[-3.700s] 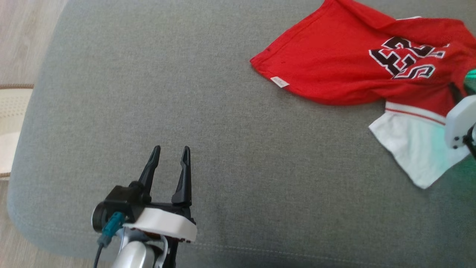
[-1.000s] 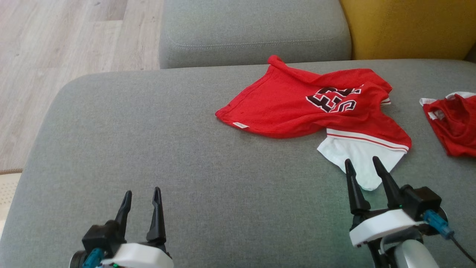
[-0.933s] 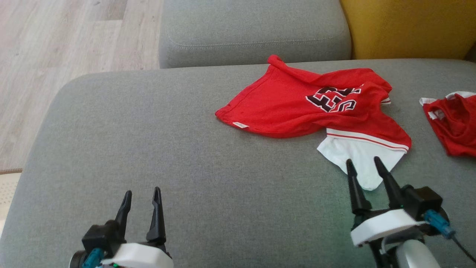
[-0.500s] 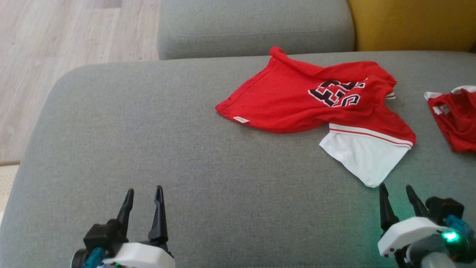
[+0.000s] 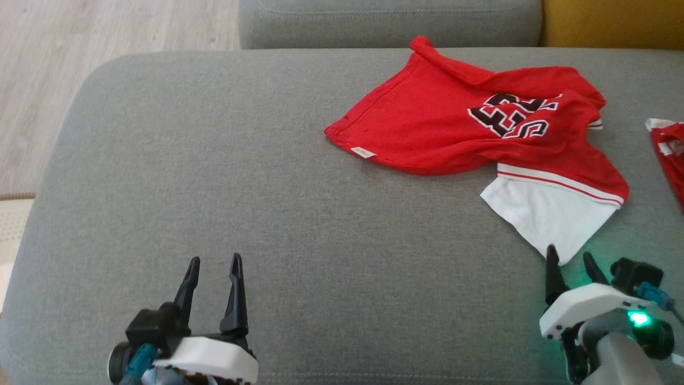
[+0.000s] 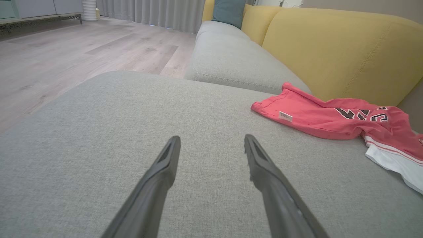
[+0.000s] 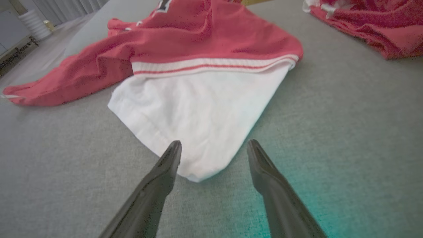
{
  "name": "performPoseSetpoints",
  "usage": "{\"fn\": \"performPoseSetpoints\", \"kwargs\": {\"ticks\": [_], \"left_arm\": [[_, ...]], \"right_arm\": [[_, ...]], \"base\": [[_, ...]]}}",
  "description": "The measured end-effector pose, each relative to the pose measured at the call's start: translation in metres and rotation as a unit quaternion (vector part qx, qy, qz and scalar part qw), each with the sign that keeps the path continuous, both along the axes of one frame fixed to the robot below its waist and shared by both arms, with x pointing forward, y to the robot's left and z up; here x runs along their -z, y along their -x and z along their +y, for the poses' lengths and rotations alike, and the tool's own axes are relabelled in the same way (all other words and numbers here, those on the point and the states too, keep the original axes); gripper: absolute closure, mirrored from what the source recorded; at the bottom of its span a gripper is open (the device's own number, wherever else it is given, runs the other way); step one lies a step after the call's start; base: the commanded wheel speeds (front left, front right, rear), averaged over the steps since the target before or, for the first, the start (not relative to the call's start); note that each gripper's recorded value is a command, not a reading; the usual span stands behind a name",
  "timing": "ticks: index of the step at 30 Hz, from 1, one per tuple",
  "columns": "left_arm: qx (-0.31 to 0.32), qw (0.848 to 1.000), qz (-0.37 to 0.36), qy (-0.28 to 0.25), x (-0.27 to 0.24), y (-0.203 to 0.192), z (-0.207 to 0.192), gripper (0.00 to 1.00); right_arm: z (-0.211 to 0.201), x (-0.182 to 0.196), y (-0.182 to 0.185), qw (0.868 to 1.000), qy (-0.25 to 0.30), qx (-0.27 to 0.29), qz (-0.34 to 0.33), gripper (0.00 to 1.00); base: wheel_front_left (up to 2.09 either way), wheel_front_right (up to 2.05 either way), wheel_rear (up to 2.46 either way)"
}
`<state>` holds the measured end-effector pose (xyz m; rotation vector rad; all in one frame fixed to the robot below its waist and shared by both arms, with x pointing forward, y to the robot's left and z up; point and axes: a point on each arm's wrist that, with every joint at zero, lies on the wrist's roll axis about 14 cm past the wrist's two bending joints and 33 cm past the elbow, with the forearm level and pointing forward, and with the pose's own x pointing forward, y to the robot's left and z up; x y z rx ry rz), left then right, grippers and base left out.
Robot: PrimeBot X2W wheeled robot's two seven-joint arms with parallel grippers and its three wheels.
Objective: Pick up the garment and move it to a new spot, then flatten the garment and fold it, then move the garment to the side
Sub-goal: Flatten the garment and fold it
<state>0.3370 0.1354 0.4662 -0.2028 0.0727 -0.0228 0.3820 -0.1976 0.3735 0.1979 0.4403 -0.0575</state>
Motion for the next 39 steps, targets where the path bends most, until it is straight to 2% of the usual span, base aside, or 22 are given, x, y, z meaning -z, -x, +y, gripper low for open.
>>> {"fn": "performPoseSetpoints", "kwargs": {"ticks": [3, 7, 8, 9, 10, 11, 12, 13, 25, 31, 34, 39], "left_arm": [[-0.003, 1.0, 0.001, -0.001, 0.0, -0.002, 0.002, 0.0], [-0.005, 1.0, 0.006, -0.001, 0.003, -0.003, 0.003, 0.0], [-0.005, 1.0, 0.007, -0.001, 0.004, -0.003, 0.003, 0.0], [-0.005, 1.0, 0.007, -0.001, 0.004, -0.003, 0.003, 0.0], [-0.004, 1.0, 0.008, -0.001, 0.005, -0.004, 0.003, 0.0], [-0.004, 1.0, 0.008, -0.001, 0.005, -0.004, 0.002, 0.0], [-0.003, 1.0, 0.009, -0.001, 0.005, -0.004, 0.002, 0.0], [-0.002, 1.0, 0.009, -0.001, 0.005, -0.005, 0.001, 0.0], [0.043, 0.999, -0.021, 0.005, -0.01, -0.031, -0.022, 0.0], [0.101, 0.994, -0.032, 0.004, -0.014, -0.06, -0.055, 0.0], [0.12, 0.992, -0.022, 0.021, -0.01, -0.078, -0.07, 0.0], [0.146, 0.989, 0.026, 0.02, 0.008, -0.116, -0.09, 0.0]], "right_arm": [[0.004, 0.016, 0.005, 1.0, 0.004, -0.008, 0.029, 0.0], [0.008, 0.018, -0.003, 0.999, 0.002, -0.012, 0.032, 0.0], [0.009, 0.017, -0.005, 0.999, 0.002, -0.013, 0.032, 0.13], [0.01, 0.017, -0.007, 0.999, 0.002, -0.015, 0.032, 0.39], [0.011, 0.017, -0.008, 0.999, 0.002, -0.017, 0.033, 0.56], [0.012, 0.018, -0.009, 0.999, 0.002, -0.019, 0.034, 0.64], [0.014, 0.018, -0.01, 0.999, 0.002, -0.022, 0.036, 0.92], [0.016, 0.019, -0.009, 0.999, 0.002, -0.026, 0.038, 1.0], [0.008, 0.01, -0.008, 1.0, 0.004, -0.016, 0.01, 1.0], [-0.022, -0.002, -0.001, 0.999, 0.027, 0.017, -0.014, 1.0], [-0.034, -0.005, 0.005, 0.999, 0.035, 0.03, -0.016, 1.0], [-0.041, -0.015, -0.001, 0.998, 0.04, 0.037, -0.029, 1.0]], "base": [[0.0, 0.0, 0.0], [0.0, 0.0, 0.0], [0.0, 0.0, 0.0], [0.0, 0.0, 0.0], [0.0, 0.0, 0.0], [0.0, 0.0, 0.0], [0.0, 0.0, 0.0], [0.0, 0.0, 0.0], [0.0, 0.0, 0.0], [0.0, 0.0, 0.0], [0.0, 0.0, 0.0], [0.0, 0.0, 0.0]]}}
